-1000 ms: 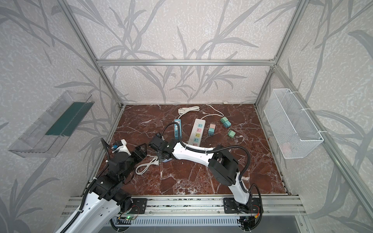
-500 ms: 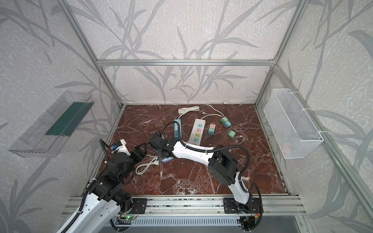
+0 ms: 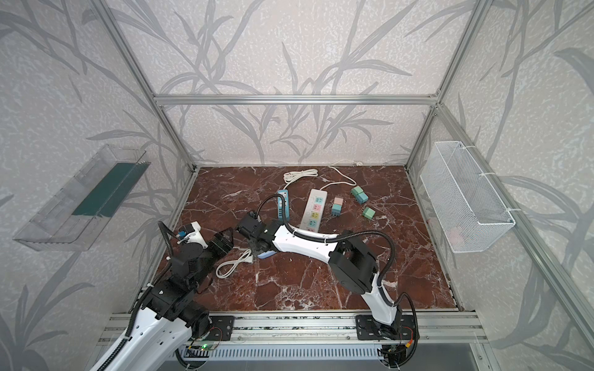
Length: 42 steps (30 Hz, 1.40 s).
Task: Insert the plug
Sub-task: 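Lower the pink adapter onto the pale blue socket beside the teal adapter, then press the pink adapter into the socket and open the right gripper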
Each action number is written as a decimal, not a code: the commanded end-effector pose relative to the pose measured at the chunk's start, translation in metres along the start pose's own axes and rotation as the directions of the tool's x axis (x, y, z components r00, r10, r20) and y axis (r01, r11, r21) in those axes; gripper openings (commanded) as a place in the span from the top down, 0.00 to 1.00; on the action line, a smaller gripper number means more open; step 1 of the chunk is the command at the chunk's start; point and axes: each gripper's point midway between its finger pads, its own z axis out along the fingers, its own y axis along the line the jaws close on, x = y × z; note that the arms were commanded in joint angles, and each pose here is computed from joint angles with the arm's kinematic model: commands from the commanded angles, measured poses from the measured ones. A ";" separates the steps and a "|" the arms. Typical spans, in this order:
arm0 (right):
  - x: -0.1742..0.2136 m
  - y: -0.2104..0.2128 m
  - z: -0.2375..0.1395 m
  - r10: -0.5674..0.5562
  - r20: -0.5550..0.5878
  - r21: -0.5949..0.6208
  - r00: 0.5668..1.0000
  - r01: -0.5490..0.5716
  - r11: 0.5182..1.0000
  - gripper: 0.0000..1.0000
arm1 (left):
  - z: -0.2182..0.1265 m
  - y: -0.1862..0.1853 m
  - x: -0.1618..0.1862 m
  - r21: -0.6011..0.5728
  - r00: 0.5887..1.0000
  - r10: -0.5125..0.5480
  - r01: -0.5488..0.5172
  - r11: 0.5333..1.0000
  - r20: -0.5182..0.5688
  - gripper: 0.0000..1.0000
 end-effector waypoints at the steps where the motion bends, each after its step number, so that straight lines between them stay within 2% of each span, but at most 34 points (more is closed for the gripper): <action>1: 0.018 -0.015 0.017 -0.020 -0.084 0.088 0.996 0.027 0.996 1.00 | 0.000 0.003 0.001 -0.007 1.000 -0.005 0.005 1.000 0.004 0.23; 8: 0.037 -0.021 0.032 -0.010 -0.157 0.130 0.988 0.031 0.991 1.00 | 0.000 0.003 0.000 -0.006 1.000 -0.004 0.004 1.000 0.005 0.23; 16: 0.053 -0.024 0.040 0.006 -0.122 0.129 0.993 0.010 0.992 1.00 | -0.004 -0.001 -0.003 0.019 1.000 -0.011 0.011 1.000 0.019 0.23; 25: 0.072 -0.020 0.058 -0.013 -0.227 0.135 0.974 0.045 0.990 1.00 | -0.007 -0.003 -0.007 0.027 1.000 -0.007 0.006 1.000 0.027 0.23; 30: 0.071 -0.019 0.056 -0.015 -0.241 0.132 0.970 0.048 0.990 1.00 | -0.008 -0.006 -0.010 0.033 0.999 -0.004 0.003 0.999 0.033 0.23; 33: 0.057 -0.011 0.042 -0.009 -0.203 0.091 0.979 0.028 0.995 0.86 | -0.010 -0.008 -0.012 0.033 0.999 -0.005 0.004 0.999 0.037 0.22; 37: 0.020 0.006 0.010 -0.016 -0.107 0.003 0.994 0.016 1.000 0.57 | -0.013 -0.012 -0.016 0.039 0.999 -0.006 0.005 0.999 0.037 0.20; 42: -0.014 0.013 -0.030 -0.054 -0.004 -0.051 0.999 0.054 0.997 0.46 | -0.018 -0.012 -0.025 0.031 0.998 -0.008 0.006 0.999 0.069 0.18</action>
